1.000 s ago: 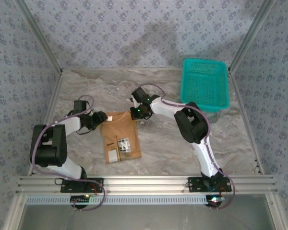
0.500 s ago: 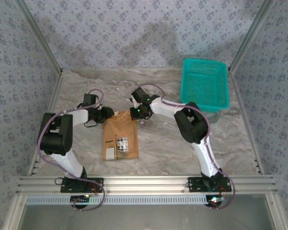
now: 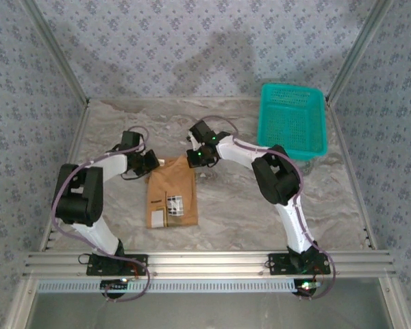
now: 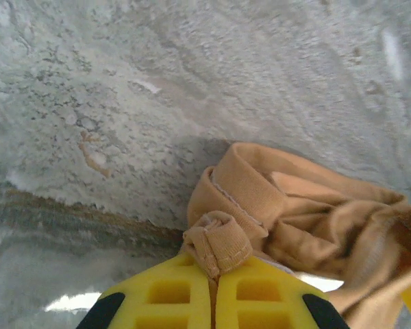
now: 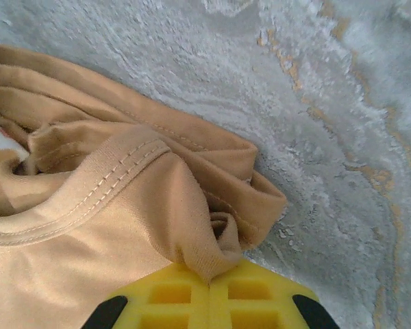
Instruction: Fold the inside-out t-shirt
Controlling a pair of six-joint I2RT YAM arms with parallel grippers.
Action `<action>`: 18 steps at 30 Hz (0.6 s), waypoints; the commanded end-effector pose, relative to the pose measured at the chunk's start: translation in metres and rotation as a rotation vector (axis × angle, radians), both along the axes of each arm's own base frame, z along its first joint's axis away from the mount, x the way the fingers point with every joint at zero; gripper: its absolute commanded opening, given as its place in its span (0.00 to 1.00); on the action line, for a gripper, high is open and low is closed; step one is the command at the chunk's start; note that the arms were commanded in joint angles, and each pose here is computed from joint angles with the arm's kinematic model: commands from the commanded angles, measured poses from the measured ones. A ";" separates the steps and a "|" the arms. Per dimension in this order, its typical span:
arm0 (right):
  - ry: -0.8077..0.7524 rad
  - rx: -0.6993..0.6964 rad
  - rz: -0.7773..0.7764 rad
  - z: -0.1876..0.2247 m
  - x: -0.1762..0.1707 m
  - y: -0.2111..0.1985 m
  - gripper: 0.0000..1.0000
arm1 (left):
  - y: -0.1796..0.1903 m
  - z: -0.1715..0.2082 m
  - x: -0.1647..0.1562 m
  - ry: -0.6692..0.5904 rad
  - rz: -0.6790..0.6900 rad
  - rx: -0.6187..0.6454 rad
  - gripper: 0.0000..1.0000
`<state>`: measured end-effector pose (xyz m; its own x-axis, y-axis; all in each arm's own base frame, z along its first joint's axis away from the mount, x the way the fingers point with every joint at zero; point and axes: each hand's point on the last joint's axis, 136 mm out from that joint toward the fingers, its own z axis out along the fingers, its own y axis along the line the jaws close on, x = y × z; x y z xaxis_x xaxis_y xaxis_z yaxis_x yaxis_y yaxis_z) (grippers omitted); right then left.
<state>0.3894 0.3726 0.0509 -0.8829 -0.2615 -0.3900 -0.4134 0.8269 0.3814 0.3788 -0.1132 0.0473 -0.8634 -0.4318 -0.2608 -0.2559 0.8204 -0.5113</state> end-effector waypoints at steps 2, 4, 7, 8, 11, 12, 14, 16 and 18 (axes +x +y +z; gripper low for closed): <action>-0.107 0.111 -0.025 0.077 0.019 0.003 0.00 | -0.006 0.064 0.020 -0.123 0.008 -0.038 0.00; -0.128 0.131 -0.026 0.094 0.025 0.004 0.00 | -0.006 0.080 0.026 -0.153 0.007 -0.048 0.00; -0.167 0.143 -0.033 0.115 0.037 0.003 0.00 | -0.009 0.105 0.039 -0.204 0.003 -0.064 0.00; -0.179 0.152 -0.035 0.123 0.042 0.003 0.00 | -0.010 0.113 0.044 -0.223 -0.001 -0.066 0.00; -0.235 0.201 -0.053 0.165 0.063 0.004 0.00 | -0.010 0.154 0.070 -0.313 -0.012 -0.072 0.00; -0.268 0.216 -0.056 0.183 0.071 0.003 0.00 | -0.012 0.174 0.081 -0.361 -0.020 -0.078 0.00; -0.330 0.243 -0.061 0.220 0.084 -0.001 0.00 | -0.014 0.213 0.096 -0.456 -0.038 -0.086 0.00; -0.384 0.265 -0.058 0.250 0.090 -0.005 0.00 | -0.015 0.246 0.102 -0.552 -0.044 -0.092 0.00; -0.404 0.271 -0.048 0.263 0.086 -0.008 0.00 | -0.015 0.258 0.097 -0.606 -0.044 -0.096 0.00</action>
